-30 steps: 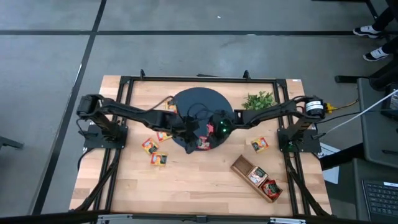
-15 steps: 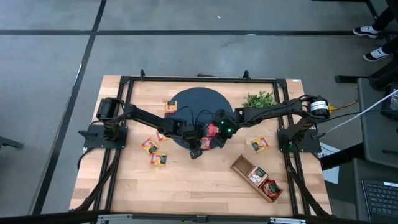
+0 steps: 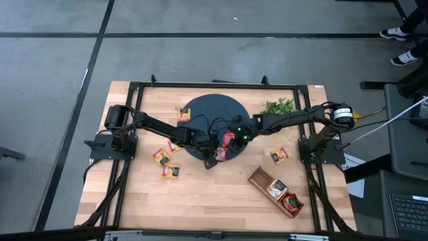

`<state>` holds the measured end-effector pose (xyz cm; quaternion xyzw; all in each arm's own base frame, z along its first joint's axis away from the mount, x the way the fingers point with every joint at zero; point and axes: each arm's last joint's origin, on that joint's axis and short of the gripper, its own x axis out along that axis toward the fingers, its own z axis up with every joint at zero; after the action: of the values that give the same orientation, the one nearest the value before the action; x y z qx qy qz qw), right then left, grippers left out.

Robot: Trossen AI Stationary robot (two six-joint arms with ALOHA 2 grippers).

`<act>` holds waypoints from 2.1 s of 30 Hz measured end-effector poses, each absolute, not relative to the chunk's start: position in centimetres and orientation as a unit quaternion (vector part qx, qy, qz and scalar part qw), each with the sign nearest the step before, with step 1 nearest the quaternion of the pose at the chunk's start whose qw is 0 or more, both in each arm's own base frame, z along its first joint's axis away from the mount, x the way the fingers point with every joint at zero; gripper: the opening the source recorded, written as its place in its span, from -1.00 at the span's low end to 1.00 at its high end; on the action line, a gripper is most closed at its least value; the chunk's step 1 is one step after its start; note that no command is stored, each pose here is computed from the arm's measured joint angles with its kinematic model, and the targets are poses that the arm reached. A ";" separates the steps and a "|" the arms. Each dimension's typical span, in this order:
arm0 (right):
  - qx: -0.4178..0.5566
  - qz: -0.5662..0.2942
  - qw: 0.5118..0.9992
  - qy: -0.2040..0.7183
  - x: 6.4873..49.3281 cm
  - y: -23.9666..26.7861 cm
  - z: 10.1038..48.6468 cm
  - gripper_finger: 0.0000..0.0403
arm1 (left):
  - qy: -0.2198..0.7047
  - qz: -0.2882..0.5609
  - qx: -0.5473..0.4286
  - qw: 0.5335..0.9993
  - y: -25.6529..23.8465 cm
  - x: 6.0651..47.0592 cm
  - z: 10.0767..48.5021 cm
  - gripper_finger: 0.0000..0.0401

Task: Pick & Place Tea
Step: Put the red tea bag into the right section of the wooden organizer

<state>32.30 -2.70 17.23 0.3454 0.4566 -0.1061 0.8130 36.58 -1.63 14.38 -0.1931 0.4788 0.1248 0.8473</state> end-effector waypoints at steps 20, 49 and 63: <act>0.464 -0.121 0.777 0.408 30.5 -2.7 13.8 -0.41 | 0.496 0.112 -0.190 0.840 -2.3 37.0 12.4 -0.99; 0.508 -0.105 0.765 0.382 31.1 -2.6 11.9 -0.41 | 0.472 0.122 -0.219 0.845 -2.4 37.4 12.4 -0.98; 0.497 -0.094 0.773 0.382 31.1 -2.6 11.9 -0.95 | 0.471 0.128 -0.216 0.846 -2.3 37.0 13.3 -0.97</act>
<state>31.13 -2.62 11.94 0.4969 0.3822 -0.0936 0.7734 37.02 -2.30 13.30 -0.2159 0.4713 0.1279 0.8455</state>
